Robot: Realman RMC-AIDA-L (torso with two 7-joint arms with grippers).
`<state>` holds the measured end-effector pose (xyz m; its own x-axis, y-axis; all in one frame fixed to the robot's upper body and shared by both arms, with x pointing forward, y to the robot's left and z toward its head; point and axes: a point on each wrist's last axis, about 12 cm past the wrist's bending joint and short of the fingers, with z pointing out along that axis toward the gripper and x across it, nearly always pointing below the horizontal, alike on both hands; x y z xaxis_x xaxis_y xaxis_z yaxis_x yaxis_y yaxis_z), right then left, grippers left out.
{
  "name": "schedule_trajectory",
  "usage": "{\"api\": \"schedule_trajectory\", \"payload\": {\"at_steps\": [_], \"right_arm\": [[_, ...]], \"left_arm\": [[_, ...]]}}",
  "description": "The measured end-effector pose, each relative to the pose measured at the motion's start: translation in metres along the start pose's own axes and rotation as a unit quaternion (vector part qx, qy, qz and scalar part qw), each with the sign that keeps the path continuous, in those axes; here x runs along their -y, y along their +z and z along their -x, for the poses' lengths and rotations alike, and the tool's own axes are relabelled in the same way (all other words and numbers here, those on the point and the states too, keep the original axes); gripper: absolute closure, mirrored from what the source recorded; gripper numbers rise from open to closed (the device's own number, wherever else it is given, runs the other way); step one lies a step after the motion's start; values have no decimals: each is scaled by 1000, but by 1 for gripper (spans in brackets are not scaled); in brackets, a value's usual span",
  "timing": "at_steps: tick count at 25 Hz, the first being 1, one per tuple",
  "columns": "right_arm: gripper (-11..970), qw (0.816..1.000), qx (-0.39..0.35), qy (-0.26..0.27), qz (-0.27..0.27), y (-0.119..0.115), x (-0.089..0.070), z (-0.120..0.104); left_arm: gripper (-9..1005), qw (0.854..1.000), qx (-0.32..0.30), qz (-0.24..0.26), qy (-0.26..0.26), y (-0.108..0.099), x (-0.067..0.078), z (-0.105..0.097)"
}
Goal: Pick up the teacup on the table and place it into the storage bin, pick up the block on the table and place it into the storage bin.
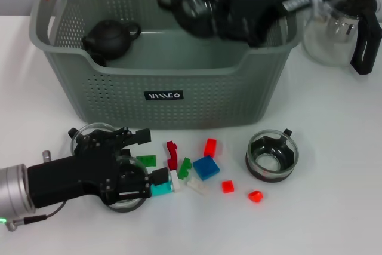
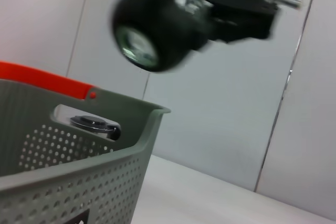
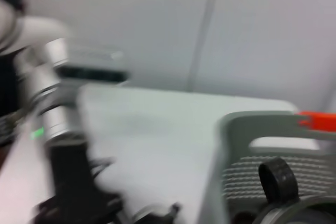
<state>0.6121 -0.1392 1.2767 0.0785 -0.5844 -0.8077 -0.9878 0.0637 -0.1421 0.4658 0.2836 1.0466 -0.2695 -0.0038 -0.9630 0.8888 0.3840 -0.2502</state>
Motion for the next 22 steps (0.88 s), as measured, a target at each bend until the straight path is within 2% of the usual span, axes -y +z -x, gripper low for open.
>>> {"api": "schedule_trajectory", "payload": {"at_steps": [6,11,17,22], "right_arm": [[904,997,15,49,-62,17,31,-8],[903,991,4,89,-104,37,51,-31],[904,984,-22,98,-145,67,56,-59],[904,981,-40,87,-169,85,54,-65]], "left_arm": [[80,1000,2,-7,3,2,-1,3],[81,1000,8,-13,5,2,0,5],[81,1000,8,-16,5,2,0,5],[81,1000,11,-21,5,3,2,5]]}}
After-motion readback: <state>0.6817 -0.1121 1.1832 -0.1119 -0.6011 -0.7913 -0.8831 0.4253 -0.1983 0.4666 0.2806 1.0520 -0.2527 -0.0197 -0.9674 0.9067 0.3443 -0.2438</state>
